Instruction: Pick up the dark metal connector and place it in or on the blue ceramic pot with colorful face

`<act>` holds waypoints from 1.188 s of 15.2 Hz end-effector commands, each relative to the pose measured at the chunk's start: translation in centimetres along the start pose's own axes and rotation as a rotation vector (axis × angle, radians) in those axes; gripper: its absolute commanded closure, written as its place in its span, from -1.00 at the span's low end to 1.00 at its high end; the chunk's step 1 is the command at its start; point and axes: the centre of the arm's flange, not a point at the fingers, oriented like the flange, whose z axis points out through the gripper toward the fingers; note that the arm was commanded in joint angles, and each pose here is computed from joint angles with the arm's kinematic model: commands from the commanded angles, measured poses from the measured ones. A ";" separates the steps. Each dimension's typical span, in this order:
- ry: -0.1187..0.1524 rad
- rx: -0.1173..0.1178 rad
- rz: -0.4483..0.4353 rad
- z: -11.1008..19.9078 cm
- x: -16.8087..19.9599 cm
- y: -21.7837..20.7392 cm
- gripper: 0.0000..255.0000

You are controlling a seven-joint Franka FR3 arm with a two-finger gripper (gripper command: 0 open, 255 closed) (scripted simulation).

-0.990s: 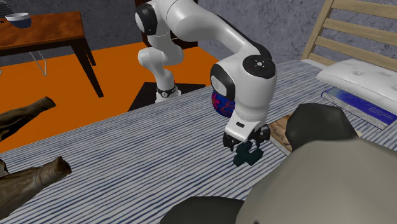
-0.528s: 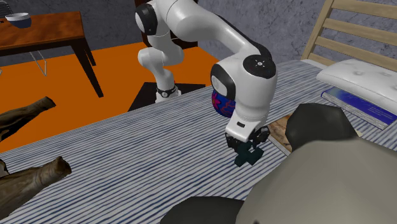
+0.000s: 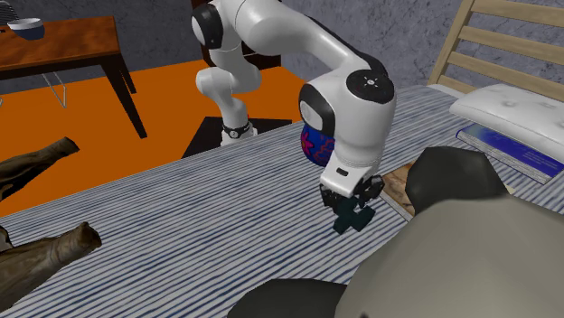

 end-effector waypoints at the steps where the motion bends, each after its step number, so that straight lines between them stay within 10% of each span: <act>1: 0.000 0.000 0.000 -1.0 -0.1 -0.2 1.00; 18: 0.000 0.000 0.000 -9.9 -1.0 -1.2 1.00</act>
